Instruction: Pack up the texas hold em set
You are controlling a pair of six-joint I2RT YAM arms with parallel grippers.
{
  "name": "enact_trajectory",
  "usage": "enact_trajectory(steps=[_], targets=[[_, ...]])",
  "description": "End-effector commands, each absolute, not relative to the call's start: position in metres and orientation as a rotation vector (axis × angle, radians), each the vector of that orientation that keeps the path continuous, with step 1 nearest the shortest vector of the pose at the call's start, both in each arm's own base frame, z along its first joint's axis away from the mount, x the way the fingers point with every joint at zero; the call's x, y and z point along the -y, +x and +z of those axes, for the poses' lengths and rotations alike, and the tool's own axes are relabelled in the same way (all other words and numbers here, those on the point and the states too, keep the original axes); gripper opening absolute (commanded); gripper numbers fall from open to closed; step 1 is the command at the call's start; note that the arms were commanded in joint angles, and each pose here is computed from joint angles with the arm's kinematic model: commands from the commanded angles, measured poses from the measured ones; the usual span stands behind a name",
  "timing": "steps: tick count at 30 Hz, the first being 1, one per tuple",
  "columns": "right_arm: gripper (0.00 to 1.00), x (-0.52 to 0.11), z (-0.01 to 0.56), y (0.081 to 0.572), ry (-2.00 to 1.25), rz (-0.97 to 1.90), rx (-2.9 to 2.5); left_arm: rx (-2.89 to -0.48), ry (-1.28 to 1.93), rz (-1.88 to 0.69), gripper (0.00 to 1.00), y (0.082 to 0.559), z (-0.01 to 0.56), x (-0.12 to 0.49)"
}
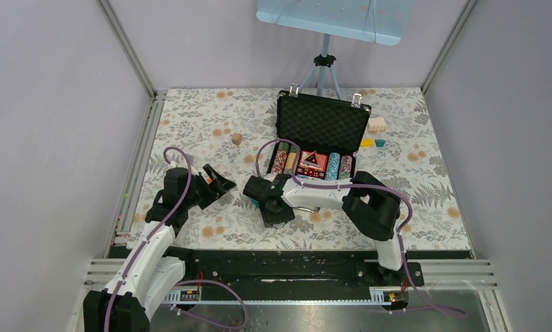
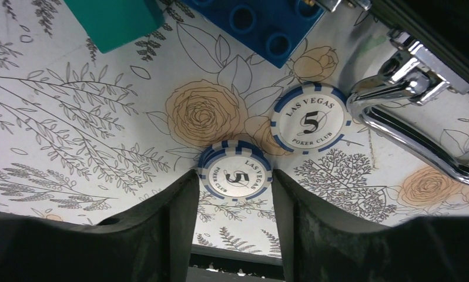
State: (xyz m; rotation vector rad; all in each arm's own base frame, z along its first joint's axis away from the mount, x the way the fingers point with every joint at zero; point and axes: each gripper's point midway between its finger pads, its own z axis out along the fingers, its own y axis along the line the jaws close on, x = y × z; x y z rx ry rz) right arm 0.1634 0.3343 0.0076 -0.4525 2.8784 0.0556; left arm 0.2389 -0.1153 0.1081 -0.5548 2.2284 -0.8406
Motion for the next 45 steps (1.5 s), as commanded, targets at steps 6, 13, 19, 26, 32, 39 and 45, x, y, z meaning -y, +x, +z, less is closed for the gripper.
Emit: enact_trajectory(steps=[6, 13, 19, 26, 32, 39, 45], targets=[[0.42, -0.317, -0.026, 0.164, -0.498, -0.063, -2.874, -2.184, -0.526, -0.871, 0.79, 0.245, 0.117, 0.118], [0.39, -0.326, -0.009, 0.166, -0.512, 0.065, -2.823, -2.179, -0.533, -0.877, 0.79, 0.246, 0.12, 0.118], [0.39, -0.329, 0.012, 0.168, -0.513, 0.134, -2.784, -2.175, -0.533, -0.893, 0.79, 0.249, 0.123, 0.12], [0.39, -0.329, 0.034, 0.169, -0.547, 0.199, -2.732, -2.153, -0.494, -0.979, 0.79, 0.254, 0.135, 0.132], [0.39, -0.329, 0.062, 0.173, -0.65, 0.249, -2.64, -2.116, -0.436, -1.081, 0.79, 0.26, 0.154, 0.145], [0.4, -0.324, 0.11, 0.179, -0.864, 0.301, -2.487, -2.096, -0.33, -1.244, 0.77, 0.257, 0.174, 0.175], [0.4, -0.324, 0.15, 0.178, -1.018, 0.397, -2.351, -2.068, -0.207, -1.434, 0.71, 0.242, 0.193, 0.213]])
